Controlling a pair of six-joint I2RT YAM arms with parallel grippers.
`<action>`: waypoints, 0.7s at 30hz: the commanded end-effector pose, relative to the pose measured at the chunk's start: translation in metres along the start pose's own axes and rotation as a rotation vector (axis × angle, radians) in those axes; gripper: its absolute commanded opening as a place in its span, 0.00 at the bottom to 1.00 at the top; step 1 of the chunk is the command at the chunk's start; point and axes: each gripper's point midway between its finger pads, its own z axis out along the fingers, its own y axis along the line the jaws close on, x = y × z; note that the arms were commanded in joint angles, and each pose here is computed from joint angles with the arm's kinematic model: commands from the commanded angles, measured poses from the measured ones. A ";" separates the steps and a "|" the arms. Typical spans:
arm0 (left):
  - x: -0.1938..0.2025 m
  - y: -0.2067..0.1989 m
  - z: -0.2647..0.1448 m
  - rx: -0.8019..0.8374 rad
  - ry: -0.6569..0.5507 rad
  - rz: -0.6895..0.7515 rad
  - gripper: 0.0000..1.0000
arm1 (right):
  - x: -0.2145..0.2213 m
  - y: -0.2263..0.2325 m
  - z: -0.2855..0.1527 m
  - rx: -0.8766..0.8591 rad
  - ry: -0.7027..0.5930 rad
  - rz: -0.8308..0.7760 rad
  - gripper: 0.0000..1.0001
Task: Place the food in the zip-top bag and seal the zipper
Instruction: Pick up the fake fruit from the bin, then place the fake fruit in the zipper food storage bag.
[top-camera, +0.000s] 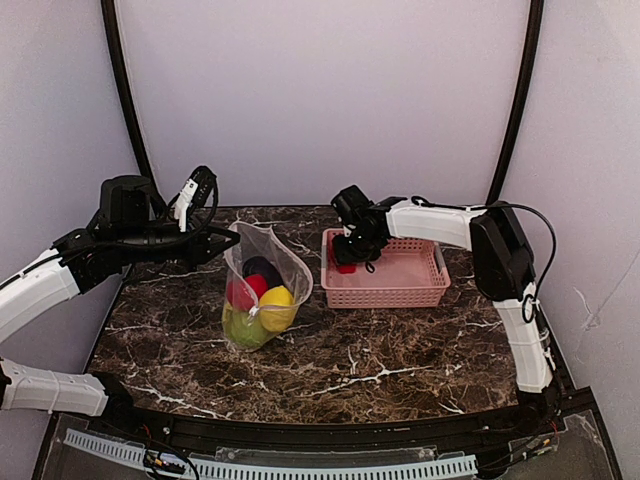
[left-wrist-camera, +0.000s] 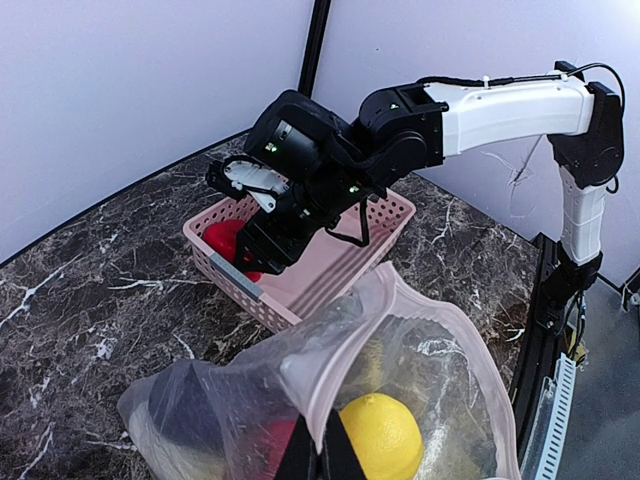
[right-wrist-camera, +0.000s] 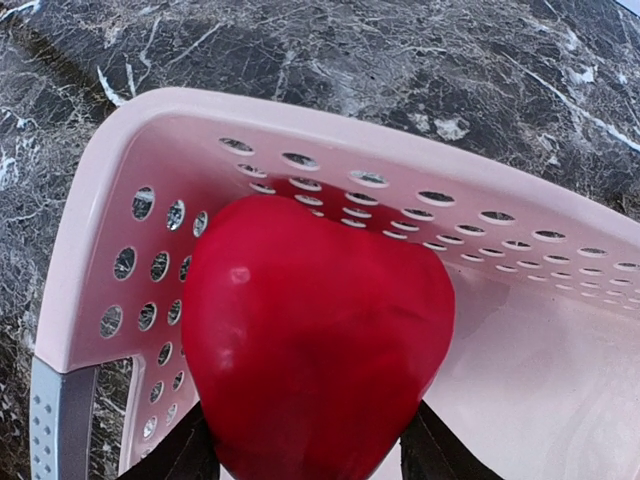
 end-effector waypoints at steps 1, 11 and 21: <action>-0.007 0.000 -0.003 0.002 -0.035 0.011 0.01 | -0.013 0.003 -0.018 -0.034 -0.066 0.016 0.56; -0.007 0.001 -0.004 -0.006 -0.035 0.013 0.01 | -0.025 0.002 -0.093 -0.063 -0.189 -0.020 0.56; -0.005 0.002 -0.002 -0.006 -0.028 0.012 0.01 | -0.005 0.053 -0.233 -0.326 -0.358 -0.255 0.56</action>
